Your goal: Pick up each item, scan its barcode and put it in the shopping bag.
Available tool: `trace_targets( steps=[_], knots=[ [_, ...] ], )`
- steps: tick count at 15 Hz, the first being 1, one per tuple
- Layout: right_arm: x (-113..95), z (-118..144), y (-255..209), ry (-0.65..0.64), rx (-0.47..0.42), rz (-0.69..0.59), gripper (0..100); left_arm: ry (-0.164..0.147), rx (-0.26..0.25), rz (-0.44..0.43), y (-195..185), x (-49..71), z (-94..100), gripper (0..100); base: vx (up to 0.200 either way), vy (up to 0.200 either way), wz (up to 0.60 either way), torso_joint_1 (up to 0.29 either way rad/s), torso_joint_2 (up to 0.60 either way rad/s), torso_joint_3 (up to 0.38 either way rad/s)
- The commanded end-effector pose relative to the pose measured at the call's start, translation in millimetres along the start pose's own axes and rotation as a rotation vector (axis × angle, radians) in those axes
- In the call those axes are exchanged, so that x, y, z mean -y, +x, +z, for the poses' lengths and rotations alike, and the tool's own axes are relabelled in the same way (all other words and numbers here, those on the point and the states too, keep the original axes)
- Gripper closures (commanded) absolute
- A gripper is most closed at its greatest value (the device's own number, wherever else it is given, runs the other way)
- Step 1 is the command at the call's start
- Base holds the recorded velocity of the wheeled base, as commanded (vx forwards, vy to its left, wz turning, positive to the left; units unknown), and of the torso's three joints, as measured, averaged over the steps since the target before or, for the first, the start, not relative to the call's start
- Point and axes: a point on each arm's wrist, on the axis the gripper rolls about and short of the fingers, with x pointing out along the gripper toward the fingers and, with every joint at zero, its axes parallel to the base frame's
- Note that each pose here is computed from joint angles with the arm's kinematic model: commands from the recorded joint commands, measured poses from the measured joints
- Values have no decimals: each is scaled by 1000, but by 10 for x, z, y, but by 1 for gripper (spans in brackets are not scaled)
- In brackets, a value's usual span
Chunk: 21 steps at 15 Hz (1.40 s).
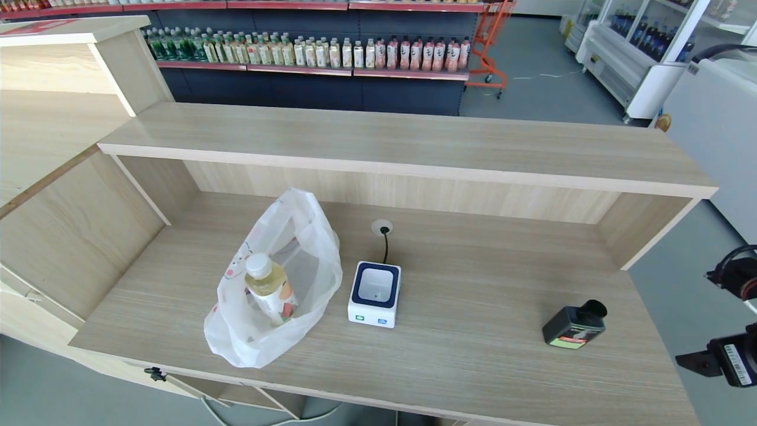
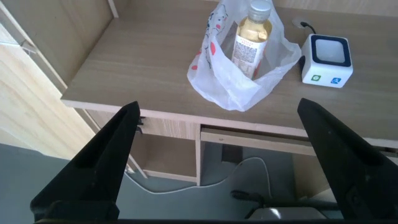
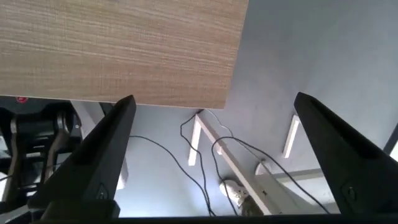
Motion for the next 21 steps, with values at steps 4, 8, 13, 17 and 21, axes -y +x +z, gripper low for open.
trace_targets(
  steps=[4, 8, 13, 17, 21],
  knots=[
    [-125, 133, 784, -348, 27, 72, 0, 0, 1, 1, 0, 0, 0, 0, 0, 0, 0, 0, 0, 0],
    [-355, 137, 1050, -542, 97, 294, 0, -1, 1, 1, 0, 0, 0, 0, 0, 0, 0, 0, 0, 0],
    [-678, 313, 1339, -618, 247, 368, 0, -1, 1, 1, 0, 0, 0, 0, 0, 0, 0, 0, 0, 0],
    [-860, 448, 1446, -655, 299, 438, 0, -1, 1, 1, 0, 0, 0, 0, 0, 0, 0, 0, 0, 0],
    [-940, 506, 1512, -665, 326, 439, 100, -1, 1, 1, 0, 0, 0, 0, 0, 0, 0, 0, 0, 0]
  ],
)
